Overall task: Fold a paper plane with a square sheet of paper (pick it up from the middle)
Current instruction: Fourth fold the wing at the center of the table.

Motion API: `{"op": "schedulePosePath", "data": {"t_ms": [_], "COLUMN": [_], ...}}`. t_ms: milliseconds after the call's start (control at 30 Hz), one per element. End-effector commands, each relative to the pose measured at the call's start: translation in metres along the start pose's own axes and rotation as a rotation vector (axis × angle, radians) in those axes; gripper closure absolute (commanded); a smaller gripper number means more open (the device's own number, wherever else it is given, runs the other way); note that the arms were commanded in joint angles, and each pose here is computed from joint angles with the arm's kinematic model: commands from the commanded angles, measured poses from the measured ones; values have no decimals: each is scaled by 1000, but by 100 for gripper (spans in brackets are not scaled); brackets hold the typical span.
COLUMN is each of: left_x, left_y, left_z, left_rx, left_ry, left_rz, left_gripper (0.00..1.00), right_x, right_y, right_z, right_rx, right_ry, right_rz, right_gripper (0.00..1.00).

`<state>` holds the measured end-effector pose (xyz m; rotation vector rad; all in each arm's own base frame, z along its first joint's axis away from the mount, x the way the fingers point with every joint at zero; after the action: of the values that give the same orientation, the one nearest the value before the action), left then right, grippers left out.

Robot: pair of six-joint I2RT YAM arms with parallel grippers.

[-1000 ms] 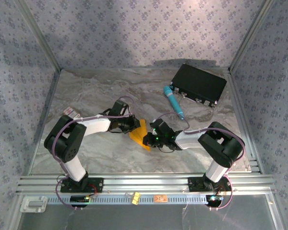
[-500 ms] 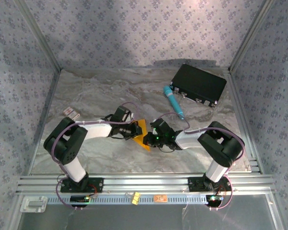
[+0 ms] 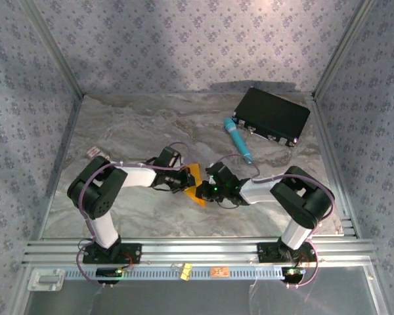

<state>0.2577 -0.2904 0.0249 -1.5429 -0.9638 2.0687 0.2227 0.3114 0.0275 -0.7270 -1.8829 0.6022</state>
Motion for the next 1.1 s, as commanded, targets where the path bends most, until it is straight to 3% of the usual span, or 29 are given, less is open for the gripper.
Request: {"op": "schedulePosePath", "data": {"t_ms": [0, 467, 767, 1067], "left_x": [46, 47, 47, 48], "left_y": [8, 12, 12, 12], "left_z": [-7, -6, -6, -7], "left_rx": [-29, -3, -6, -11], "left_ry": [-53, -50, -49, -66], "left_rz": [-182, -188, -191, -194], "left_gripper": [100, 100, 100, 100], "right_x": [-33, 16, -25, -25], "right_y": [1, -6, -4, -27], "right_z": [40, -10, 37, 61], "right_rx": [132, 44, 165, 142], "right_ry": [47, -43, 15, 20], "right_rz": [103, -15, 110, 81], "right_gripper": [100, 96, 95, 95]}}
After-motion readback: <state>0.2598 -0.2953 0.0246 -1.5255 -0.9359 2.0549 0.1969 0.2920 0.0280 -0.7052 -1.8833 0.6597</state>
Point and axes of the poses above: each hand's point on the last joint's axis, 136 mm out from that joint toward the fingers, its own y axis out along the fingers, its own x axis along the line the jaws close on, z = x × y, the point moved 1 cm from there along -y, back along the fingers, and after that the axes turned 14 degrees about -y, right-handed, at the moved point
